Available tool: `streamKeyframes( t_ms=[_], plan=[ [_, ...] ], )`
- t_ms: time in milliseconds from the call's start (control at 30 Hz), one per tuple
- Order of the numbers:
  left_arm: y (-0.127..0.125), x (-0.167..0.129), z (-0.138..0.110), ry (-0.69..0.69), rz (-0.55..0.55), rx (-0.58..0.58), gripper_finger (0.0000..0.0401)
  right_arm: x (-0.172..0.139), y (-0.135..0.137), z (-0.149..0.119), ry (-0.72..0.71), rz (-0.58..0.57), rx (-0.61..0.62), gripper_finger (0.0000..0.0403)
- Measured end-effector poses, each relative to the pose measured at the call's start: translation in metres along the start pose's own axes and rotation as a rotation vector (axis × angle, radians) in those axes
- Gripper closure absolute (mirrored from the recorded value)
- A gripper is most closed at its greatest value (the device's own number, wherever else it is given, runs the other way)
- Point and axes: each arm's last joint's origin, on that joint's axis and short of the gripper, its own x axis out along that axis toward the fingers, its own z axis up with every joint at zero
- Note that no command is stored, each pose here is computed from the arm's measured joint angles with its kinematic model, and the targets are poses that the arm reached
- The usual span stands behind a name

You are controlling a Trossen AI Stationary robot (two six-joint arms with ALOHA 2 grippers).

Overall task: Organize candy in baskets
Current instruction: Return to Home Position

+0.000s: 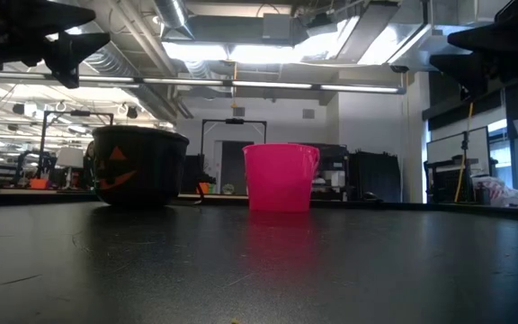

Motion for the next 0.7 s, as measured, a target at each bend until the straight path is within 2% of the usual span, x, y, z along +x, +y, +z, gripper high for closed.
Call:
streamKeyframes(
  t_ms=[233,700],
  plan=[
    [0.0009,0.0,0.0001,-0.002,0.032,0.001,0.0222,-0.0001,-0.0022,-0.0006,0.001,-0.075,0.01,0.0189],
    [0.001,0.0,0.0001,-0.002,0.033,0.002,0.0222,-0.0001,-0.0023,-0.0012,0.008,-0.078,0.008,0.0189]
  ],
)
